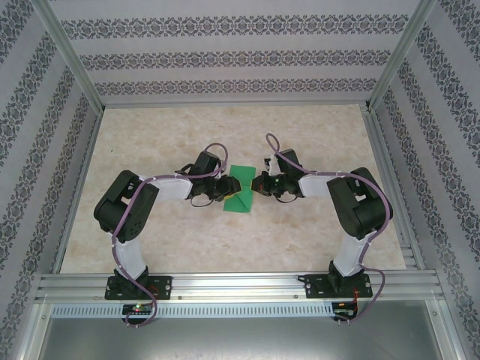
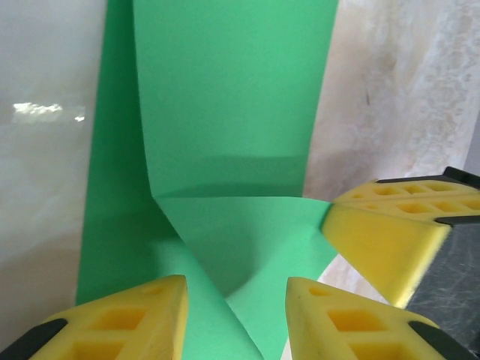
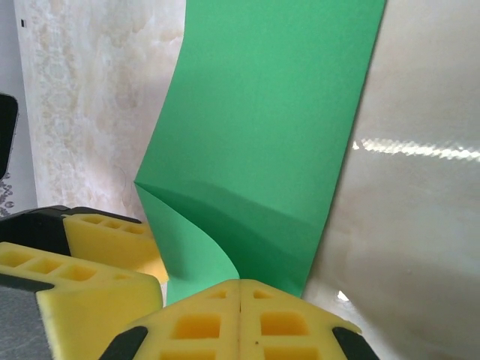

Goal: Fold a paper plane with a square sheet of paper (pick it up from the middle)
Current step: Turn over the paper at the center of the table, then rotate the paper at the center of the table, then third fold the triangle at the center of the table.

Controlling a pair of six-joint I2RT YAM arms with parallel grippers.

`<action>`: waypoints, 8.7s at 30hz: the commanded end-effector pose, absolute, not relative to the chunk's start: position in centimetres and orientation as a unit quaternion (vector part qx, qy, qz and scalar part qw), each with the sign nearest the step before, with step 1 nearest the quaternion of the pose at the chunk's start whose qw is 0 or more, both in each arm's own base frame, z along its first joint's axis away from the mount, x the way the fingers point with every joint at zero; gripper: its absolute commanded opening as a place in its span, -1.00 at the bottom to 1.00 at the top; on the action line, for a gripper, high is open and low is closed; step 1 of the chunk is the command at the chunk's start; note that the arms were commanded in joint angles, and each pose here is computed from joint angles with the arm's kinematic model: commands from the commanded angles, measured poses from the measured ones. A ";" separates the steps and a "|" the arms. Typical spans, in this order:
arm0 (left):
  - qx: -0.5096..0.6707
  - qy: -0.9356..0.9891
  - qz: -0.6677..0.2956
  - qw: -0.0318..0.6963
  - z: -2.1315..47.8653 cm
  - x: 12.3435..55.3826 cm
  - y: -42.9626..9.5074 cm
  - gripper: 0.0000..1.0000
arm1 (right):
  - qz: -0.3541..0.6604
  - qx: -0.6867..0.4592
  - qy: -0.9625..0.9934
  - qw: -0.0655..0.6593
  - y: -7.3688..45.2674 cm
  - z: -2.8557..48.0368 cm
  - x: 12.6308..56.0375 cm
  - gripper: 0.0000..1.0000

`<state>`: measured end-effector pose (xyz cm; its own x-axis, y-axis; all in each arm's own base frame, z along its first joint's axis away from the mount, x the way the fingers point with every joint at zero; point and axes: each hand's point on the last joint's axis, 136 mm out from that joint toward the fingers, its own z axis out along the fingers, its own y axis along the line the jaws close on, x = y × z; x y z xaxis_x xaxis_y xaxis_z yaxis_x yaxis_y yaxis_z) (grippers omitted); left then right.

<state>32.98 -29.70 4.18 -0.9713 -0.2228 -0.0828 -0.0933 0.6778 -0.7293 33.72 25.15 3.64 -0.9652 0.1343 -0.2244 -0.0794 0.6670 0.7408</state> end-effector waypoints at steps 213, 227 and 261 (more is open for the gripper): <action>-0.044 0.943 -0.324 0.057 0.6 33.3 -29.4 -0.67 | 0.370 0.096 0.920 0.084 24.7 5.0 27.5 -0.78; -0.024 0.941 -0.308 0.141 5.4 38.0 -27.7 -0.54 | 0.349 0.110 0.928 0.073 24.2 4.6 27.6 -1.00; -0.016 0.956 -0.286 0.062 -0.9 36.2 -27.3 -0.66 | 0.388 0.063 0.914 0.098 29.8 6.0 32.8 -1.00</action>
<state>37.92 -28.24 2.13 -0.9769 -0.0991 -0.1894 0.0351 0.7998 -0.5993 32.10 29.00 5.66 -0.9722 0.2131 -0.0969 0.0793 0.6894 0.7200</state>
